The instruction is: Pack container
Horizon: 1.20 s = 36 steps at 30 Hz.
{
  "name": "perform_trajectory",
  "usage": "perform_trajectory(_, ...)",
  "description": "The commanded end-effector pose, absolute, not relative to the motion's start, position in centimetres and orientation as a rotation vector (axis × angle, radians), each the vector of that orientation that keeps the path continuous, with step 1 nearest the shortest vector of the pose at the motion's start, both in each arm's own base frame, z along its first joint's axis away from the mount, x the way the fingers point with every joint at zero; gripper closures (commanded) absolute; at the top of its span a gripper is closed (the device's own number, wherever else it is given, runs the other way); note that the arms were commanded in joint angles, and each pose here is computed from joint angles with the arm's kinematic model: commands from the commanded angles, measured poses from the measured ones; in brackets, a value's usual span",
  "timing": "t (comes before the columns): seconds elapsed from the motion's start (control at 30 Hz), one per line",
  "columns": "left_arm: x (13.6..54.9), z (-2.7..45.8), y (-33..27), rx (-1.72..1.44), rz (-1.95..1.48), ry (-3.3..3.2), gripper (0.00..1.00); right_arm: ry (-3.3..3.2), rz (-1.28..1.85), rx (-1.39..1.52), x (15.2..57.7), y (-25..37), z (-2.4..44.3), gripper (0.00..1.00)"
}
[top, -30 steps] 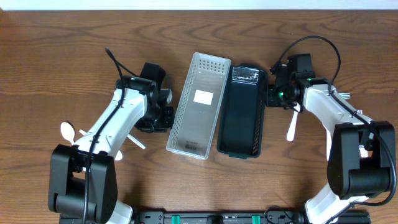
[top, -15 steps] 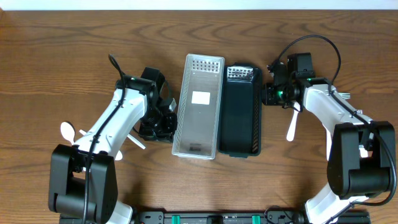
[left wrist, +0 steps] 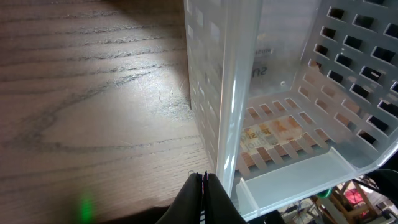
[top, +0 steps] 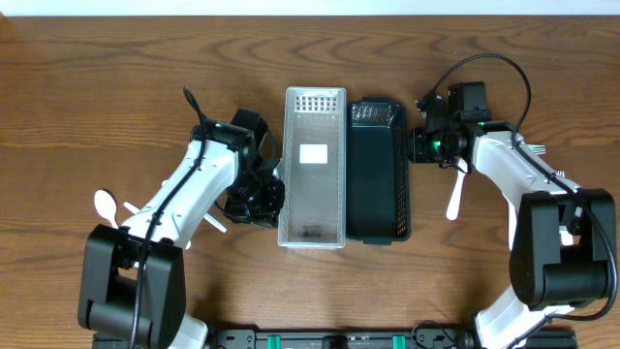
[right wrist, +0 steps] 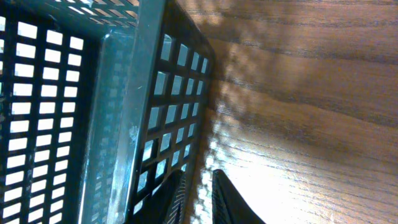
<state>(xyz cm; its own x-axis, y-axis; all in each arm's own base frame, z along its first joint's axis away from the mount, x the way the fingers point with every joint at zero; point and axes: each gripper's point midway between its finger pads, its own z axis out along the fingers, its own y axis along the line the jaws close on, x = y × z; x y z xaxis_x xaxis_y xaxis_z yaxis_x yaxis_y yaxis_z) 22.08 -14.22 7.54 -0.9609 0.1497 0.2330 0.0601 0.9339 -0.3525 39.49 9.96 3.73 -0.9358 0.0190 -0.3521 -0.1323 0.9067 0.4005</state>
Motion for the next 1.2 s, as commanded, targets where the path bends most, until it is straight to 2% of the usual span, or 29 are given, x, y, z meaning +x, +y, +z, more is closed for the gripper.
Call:
perform_trajectory(0.0, 21.7, 7.5, -14.4, -0.173, 0.516, -2.816, 0.94, 2.694, 0.630, -0.121, 40.0, 10.8, 4.4, 0.81)
perform_trajectory(0.4, 26.2, 7.3, -10.7, -0.237, 0.173, -3.060, 0.93, 2.768, 0.373, -0.006, 39.6, 6.5, 3.6, 0.73)
perform_trajectory(0.5, 27.9, 8.9, -9.9, -0.245, 0.098, -3.146, 0.89, 2.767, 0.264, 0.111, 39.6, 3.6, 5.5, 0.70)
perform_trajectory(0.63, 29.8, 12.2, -9.4, -0.253, 0.048, -3.276, 0.83, 2.737, 0.097, 0.291, 38.8, -0.9, 10.7, 0.62)
perform_trajectory(0.67, 30.1, 13.2, -9.5, -0.255, 0.058, -3.310, 0.79, 2.728, 0.048, 0.338, 38.3, -2.0, 12.1, 0.60)
perform_trajectory(0.7, 30.2, 14.0, -9.5, -0.258, 0.069, -3.337, 0.74, 2.716, -0.007, 0.396, 37.6, -3.1, 13.5, 0.49)
perform_trajectory(0.77, 30.1, 15.6, -9.5, -0.261, 0.091, -3.389, 0.62, 2.696, -0.087, 0.464, 36.3, -4.8, 15.9, 0.13)
perform_trajectory(0.8, 30.0, 16.3, -9.4, -0.262, 0.100, -3.410, 0.56, 2.689, -0.107, 0.474, 35.7, -5.2, 16.9, 0.01)
perform_trajectory(0.87, 29.4, 17.7, -9.3, -0.265, 0.118, -3.448, 0.38, 2.679, -0.109, 0.440, 34.8, -5.3, 18.4, 0.01)
perform_trajectory(0.9, 29.1, 18.4, -9.1, -0.266, 0.126, -3.465, 0.37, 2.667, -0.099, 0.435, 34.4, -5.1, 19.0, 0.01)
perform_trajectory(0.97, 28.5, 20.1, -8.9, -0.270, 0.152, -3.519, 0.24, 2.640, -0.036, 0.418, 34.1, -4.3, 20.1, 0.01)
perform_trajectory(1.03, 28.0, 22.0, -8.8, -0.275, 0.186, -3.588, 0.15, 2.611, 0.018, 0.399, 34.4, -3.6, 20.9, 0.01)
perform_trajectory(1.07, 27.8, 22.8, -8.7, -0.277, 0.202, -3.619, 0.11, 2.605, 0.022, 0.399, 34.5, -3.5, 21.0, 0.05)
perform_trajectory(1.1, 27.6, 23.9, -8.7, -0.281, 0.225, -3.662, 0.02, 2.598, 0.024, 0.430, 34.5, -3.6, 21.0, 0.09)
perform_trajectory(1.17, 27.1, 25.9, -8.5, -0.285, 0.266, -3.739, 0.02, 2.597, 0.009, 0.540, 34.6, -4.1, 20.3, 0.14)
